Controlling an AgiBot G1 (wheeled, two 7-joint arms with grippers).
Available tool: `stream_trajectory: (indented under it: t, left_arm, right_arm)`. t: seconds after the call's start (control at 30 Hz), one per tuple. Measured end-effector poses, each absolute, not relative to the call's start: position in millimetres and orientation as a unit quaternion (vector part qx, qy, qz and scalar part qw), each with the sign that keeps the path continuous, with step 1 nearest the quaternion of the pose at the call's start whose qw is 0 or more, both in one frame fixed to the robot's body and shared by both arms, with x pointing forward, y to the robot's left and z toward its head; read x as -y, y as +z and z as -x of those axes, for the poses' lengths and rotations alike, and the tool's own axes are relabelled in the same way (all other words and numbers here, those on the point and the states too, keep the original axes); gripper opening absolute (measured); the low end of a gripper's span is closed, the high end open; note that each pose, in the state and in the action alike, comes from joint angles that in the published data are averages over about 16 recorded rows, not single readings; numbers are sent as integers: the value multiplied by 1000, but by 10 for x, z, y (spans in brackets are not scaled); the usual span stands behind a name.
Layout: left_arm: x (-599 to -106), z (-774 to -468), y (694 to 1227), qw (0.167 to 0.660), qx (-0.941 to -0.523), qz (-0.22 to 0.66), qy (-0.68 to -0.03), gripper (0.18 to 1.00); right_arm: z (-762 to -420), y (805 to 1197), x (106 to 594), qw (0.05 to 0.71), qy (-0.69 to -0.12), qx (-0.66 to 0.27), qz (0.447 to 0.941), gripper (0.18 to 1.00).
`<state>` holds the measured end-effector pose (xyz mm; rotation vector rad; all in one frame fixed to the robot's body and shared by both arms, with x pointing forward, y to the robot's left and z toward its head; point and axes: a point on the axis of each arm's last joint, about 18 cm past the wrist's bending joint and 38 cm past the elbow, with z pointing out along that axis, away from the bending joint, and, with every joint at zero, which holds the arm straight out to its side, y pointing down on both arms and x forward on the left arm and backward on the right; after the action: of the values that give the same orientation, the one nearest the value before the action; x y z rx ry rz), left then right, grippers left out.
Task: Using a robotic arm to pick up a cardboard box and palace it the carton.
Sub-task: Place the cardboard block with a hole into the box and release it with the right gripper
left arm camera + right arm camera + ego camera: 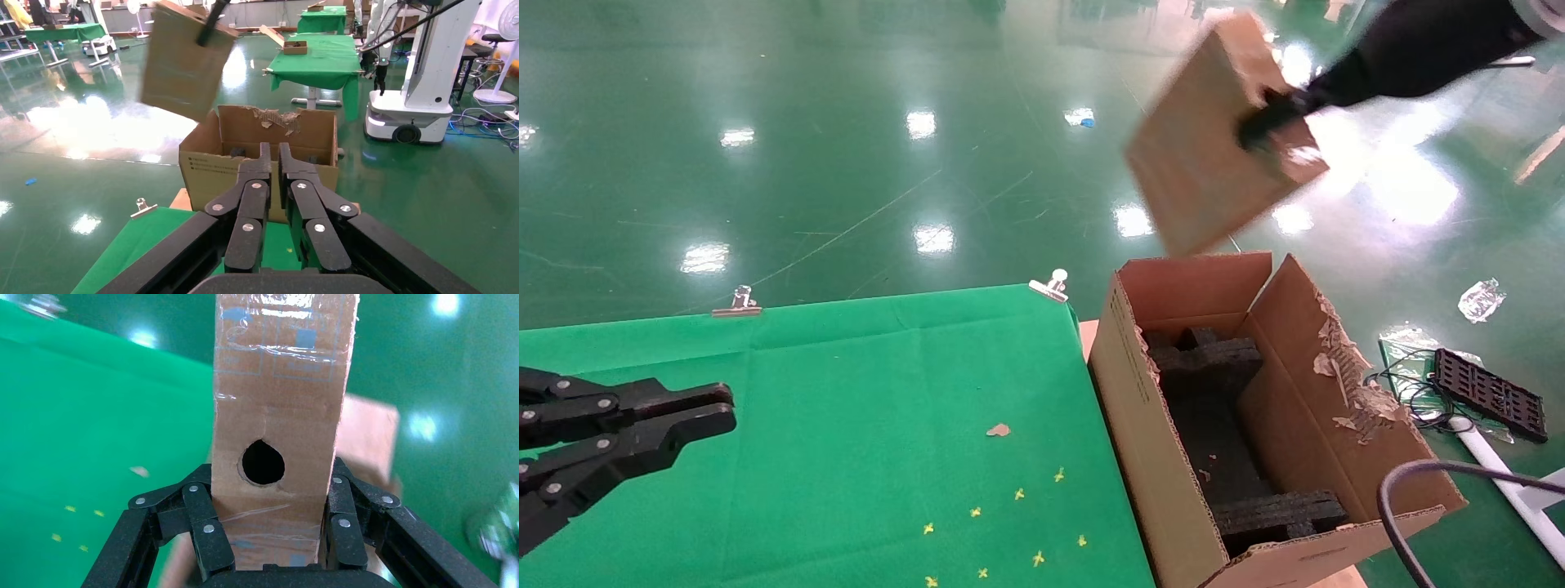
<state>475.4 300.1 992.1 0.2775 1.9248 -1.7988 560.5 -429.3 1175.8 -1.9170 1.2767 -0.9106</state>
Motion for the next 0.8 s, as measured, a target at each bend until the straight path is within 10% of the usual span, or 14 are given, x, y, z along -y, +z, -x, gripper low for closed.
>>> stream_trajectory:
  t: [0.8]
  left_arm:
    - [-3001,-4754,9921,244,-705,-102,-659,266]
  right_arm:
    - [-5663,10557,5234,216,-267,-638,689,334]
